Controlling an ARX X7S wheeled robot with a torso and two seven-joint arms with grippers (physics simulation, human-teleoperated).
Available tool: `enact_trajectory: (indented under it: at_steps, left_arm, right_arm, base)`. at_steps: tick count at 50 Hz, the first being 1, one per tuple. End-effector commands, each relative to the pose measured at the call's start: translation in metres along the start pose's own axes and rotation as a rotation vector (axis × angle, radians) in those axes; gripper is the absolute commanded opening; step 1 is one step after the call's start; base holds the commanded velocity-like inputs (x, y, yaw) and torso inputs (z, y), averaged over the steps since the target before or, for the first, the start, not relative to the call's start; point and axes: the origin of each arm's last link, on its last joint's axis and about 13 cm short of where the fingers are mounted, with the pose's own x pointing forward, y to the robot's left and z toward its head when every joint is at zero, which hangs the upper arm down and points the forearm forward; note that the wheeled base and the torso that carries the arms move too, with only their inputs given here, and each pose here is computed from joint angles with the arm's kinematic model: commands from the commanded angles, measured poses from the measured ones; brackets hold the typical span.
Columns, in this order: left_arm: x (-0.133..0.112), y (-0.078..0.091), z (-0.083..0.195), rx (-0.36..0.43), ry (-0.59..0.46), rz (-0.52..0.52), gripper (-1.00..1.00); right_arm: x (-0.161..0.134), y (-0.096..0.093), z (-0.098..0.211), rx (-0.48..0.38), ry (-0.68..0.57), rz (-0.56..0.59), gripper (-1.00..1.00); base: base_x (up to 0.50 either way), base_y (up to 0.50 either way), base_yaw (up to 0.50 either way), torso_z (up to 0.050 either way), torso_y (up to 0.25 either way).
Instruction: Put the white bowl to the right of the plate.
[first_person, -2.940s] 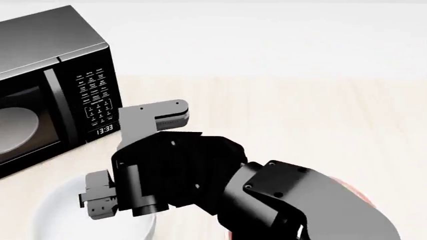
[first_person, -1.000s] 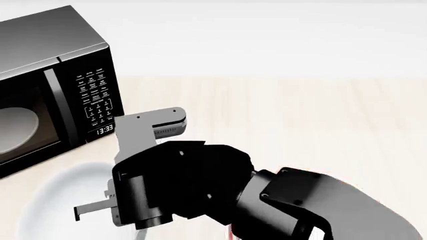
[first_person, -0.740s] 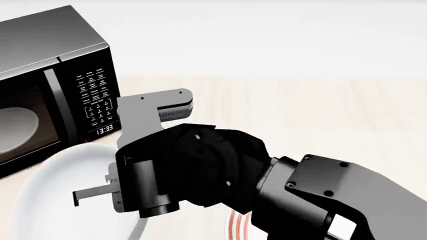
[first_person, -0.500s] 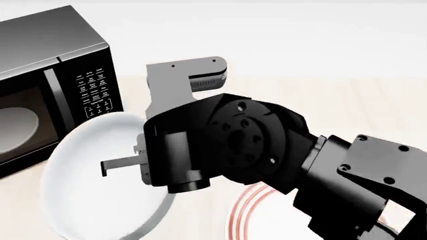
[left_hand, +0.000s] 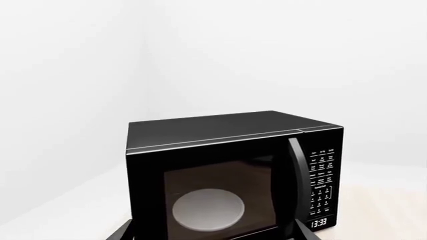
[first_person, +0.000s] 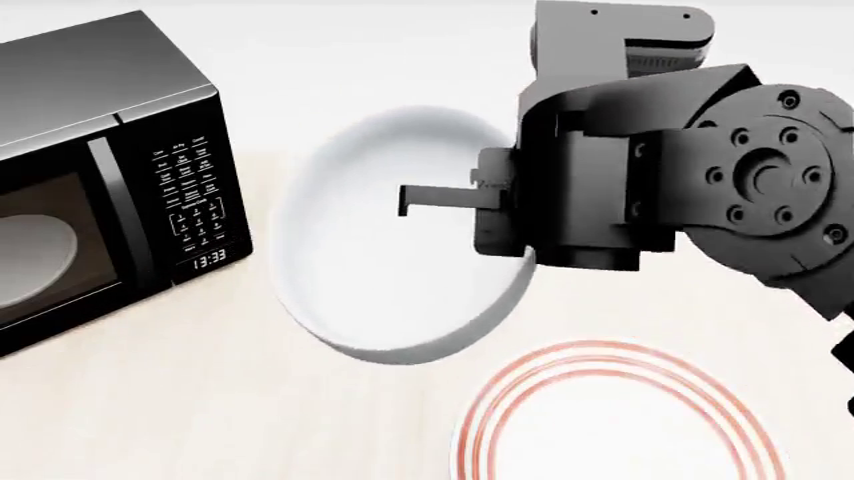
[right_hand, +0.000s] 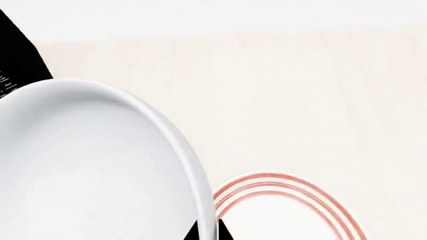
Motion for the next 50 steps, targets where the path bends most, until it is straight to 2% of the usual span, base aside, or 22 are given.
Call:
enact_trajectory:
  at_steps: [1, 10, 12, 16, 30, 37, 50]
  left_arm:
    - [0.001, -0.002, -0.002, 0.007, 0.006, -0.006, 1.0]
    - [0.002, -0.005, -0.003, 0.013, 0.011, -0.018, 1.0]
    - [0.001, -0.007, -0.003, -0.02, 0.025, -0.079, 1.0]
    - [0.001, -0.009, -0.004, -0.022, 0.027, -0.104, 1.0]
    - [0.003, -0.011, -0.008, -0.005, 0.034, -0.094, 1.0]
    - [0.004, -0.012, -0.009, -0.002, 0.037, -0.093, 1.0]
    - [0.004, -0.014, -0.01, 0.006, 0.041, -0.096, 1.0]
  right_arm:
    - [0.002, -0.051, 0.021, 0.174, -0.014, -0.072, -1.0]
    - [0.01, -0.092, 0.023, 0.298, 0.013, -0.121, -1.0]
    - [0.012, -0.105, 0.021, 0.336, 0.023, -0.135, -1.0]
    - [0.016, -0.126, 0.019, 0.391, 0.035, -0.171, -1.0]
    - [0.009, -0.193, -0.001, 0.608, 0.058, -0.24, -1.0]
    - [0.001, -0.209, -0.014, 0.648, 0.052, -0.264, -1.0]
    - [-0.007, -0.249, -0.042, 0.771, 0.047, -0.355, -1.0]
  base:
    - [0.0, 0.0, 0.0, 0.0, 0.0]
    - [0.0, 0.0, 0.0, 0.0, 0.0]
    - [0.0, 0.0, 0.0, 0.0, 0.0]
    - [0.0, 0.0, 0.0, 0.0, 0.003]
    - [0.0, 0.0, 0.0, 0.0, 0.0]
    - [0.0, 0.0, 0.0, 0.0, 0.001]
    - [0.0, 0.0, 0.0, 0.0, 0.0]
